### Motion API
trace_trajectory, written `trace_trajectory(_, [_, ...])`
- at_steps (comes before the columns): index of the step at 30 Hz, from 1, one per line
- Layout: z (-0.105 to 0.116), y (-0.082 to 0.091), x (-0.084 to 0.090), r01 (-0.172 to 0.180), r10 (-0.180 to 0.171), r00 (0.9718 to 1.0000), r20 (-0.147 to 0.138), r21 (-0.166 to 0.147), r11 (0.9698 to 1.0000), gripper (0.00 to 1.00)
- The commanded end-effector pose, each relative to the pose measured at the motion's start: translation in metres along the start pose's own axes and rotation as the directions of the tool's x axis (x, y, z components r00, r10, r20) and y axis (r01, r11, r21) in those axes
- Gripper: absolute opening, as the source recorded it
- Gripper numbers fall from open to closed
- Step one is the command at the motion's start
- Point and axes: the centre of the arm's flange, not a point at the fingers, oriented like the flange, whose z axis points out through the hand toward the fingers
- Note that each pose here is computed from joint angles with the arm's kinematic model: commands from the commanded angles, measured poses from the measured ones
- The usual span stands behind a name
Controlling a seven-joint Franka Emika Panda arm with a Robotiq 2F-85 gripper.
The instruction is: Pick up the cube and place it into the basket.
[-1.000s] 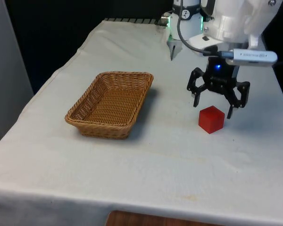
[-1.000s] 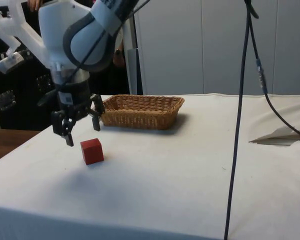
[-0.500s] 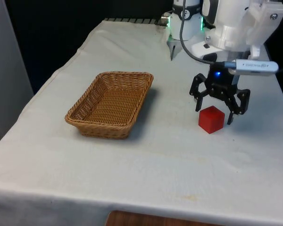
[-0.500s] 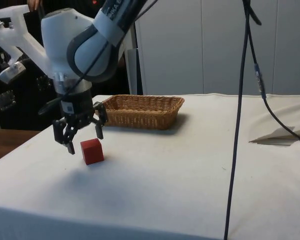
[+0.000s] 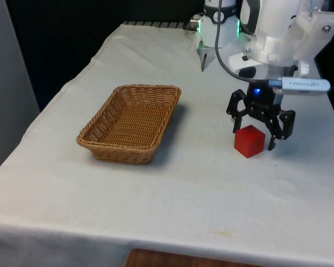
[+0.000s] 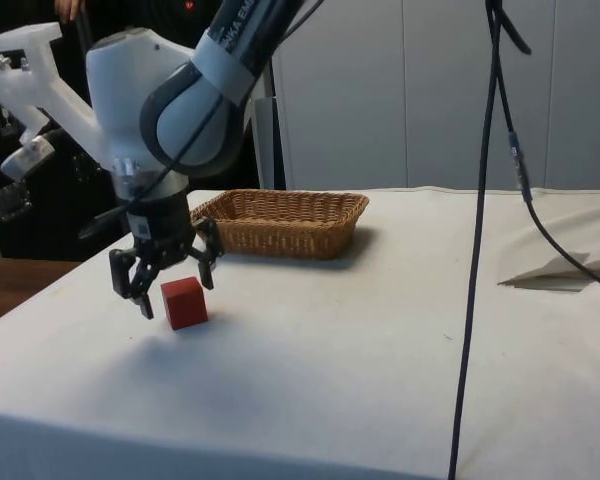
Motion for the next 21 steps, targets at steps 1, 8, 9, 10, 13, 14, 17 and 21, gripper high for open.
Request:
trace_trajectory(1, [0.0048,-0.002,0.0006,-0.015,0.016,0.9998,-0.009,0.004,0.9999,1.0])
trace_trajectory(8, [0.0094,-0.0052,0.003,-0.037,0.037,0.9992,-0.015,-0.004,0.9993,1.0])
trace_trajectory(9, [0.0092,-0.0061,0.0029,-0.038,0.038,0.9991,-0.017,-0.006,0.9992,1.0])
trace_trajectory(10, [0.0094,-0.0068,0.0025,-0.04,0.04,0.999,-0.021,-0.009,0.9992,1.0])
trace_trajectory(13, [0.0086,-0.0077,0.0023,-0.04,0.04,0.9989,-0.026,-0.012,0.9991,1.0])
trace_trajectory(14, [0.009,-0.0068,0.0015,-0.038,0.038,0.999,-0.024,-0.015,0.9992,1.0])
trace_trajectory(17, [0.0086,-0.0069,0.0026,-0.04,0.04,0.9989,-0.025,-0.013,0.9991,1.0])
trace_trajectory(21, [0.0089,-0.0068,0.0023,-0.04,0.04,0.9989,-0.024,-0.014,0.9991,1.0])
